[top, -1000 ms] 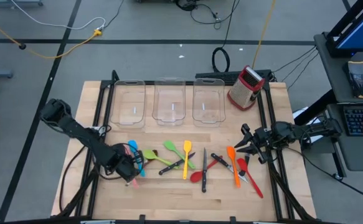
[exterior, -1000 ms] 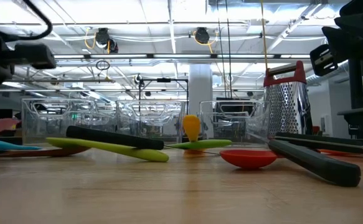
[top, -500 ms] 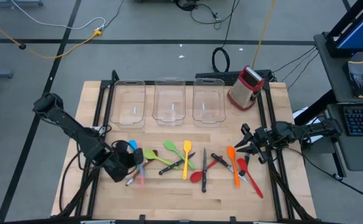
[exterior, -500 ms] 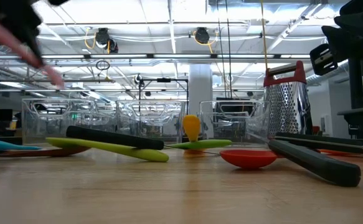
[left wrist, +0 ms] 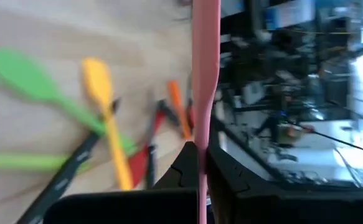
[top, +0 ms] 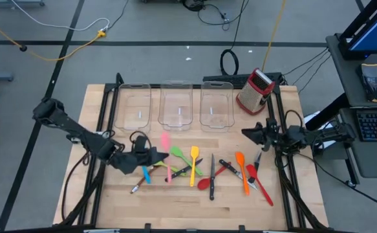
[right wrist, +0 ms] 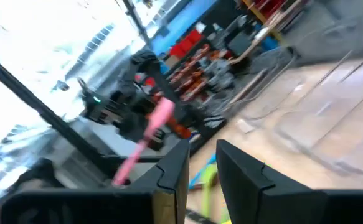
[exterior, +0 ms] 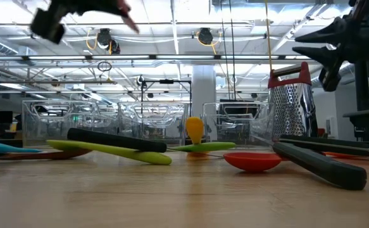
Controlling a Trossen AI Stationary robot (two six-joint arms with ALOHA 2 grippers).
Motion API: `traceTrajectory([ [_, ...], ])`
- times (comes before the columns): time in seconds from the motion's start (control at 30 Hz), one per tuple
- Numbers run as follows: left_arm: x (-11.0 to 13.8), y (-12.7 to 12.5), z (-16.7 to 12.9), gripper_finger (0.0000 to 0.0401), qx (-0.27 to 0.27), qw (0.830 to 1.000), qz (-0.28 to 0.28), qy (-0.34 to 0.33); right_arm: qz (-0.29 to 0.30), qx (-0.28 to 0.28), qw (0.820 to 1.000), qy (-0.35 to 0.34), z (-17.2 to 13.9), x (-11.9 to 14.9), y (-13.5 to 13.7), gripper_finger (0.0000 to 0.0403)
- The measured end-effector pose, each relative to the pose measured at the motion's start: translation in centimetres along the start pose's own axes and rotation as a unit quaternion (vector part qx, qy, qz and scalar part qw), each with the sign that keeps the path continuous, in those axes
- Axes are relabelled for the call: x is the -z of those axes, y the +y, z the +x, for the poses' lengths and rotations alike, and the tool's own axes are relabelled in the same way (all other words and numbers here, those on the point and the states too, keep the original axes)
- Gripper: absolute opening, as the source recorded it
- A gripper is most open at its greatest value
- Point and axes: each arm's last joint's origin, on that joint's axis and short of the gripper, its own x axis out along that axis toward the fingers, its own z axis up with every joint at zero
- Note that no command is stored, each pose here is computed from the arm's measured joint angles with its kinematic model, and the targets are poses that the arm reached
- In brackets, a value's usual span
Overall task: Pick & Place Kitchen Items
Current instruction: Put the pink spatula into the right transparent bin
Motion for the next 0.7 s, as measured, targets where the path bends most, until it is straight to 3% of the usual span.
traceTrajectory([
  [0.2, -1.1, -1.3, 0.7, 0.0001, 0.048, 0.998, 0.042, -0.018, -0.027, 0.001, 1.000, 0.003, 0.2, 0.1, 0.0, 0.0073],
  [0.4, -1.6, -2.2, 1.7, 0.0001, 0.087, 0.993, 0.072, -0.030, -0.021, -0.079, 0.997, 0.003, 0.4, -0.4, 1.0, 0.0073],
  [0.7, -1.7, -2.3, 5.3, 0.0001, 0.147, 0.984, 0.099, -0.033, 0.004, -0.121, 0.993, 0.009, 1.1, -0.4, 1.7, 0.0073],
])
